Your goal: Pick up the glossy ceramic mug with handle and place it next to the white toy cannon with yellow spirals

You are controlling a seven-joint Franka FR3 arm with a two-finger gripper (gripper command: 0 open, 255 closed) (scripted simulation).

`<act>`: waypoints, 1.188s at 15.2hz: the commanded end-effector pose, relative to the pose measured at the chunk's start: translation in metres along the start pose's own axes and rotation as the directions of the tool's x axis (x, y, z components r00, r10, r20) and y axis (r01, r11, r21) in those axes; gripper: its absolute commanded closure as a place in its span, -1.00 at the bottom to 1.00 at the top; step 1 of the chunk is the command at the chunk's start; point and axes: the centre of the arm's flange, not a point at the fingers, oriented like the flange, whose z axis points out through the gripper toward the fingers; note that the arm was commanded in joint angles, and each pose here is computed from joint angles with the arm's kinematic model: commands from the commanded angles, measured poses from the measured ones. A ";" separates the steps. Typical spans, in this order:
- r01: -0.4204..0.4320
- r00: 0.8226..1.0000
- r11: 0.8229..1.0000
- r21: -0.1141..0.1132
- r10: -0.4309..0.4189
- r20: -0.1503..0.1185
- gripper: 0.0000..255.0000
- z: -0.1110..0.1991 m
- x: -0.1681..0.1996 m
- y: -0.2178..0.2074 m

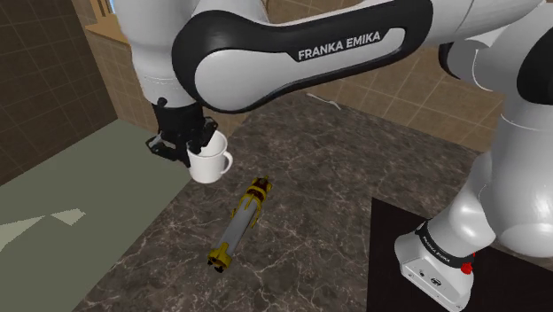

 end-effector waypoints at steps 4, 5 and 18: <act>-0.002 1.000 1.000 -0.001 0.002 0.000 1.00 -0.002 0.014 -0.065; -0.002 1.000 1.000 -0.001 0.002 0.000 1.00 -0.003 0.017 -0.078; -0.002 1.000 1.000 -0.001 0.002 0.000 1.00 0.054 0.018 -0.099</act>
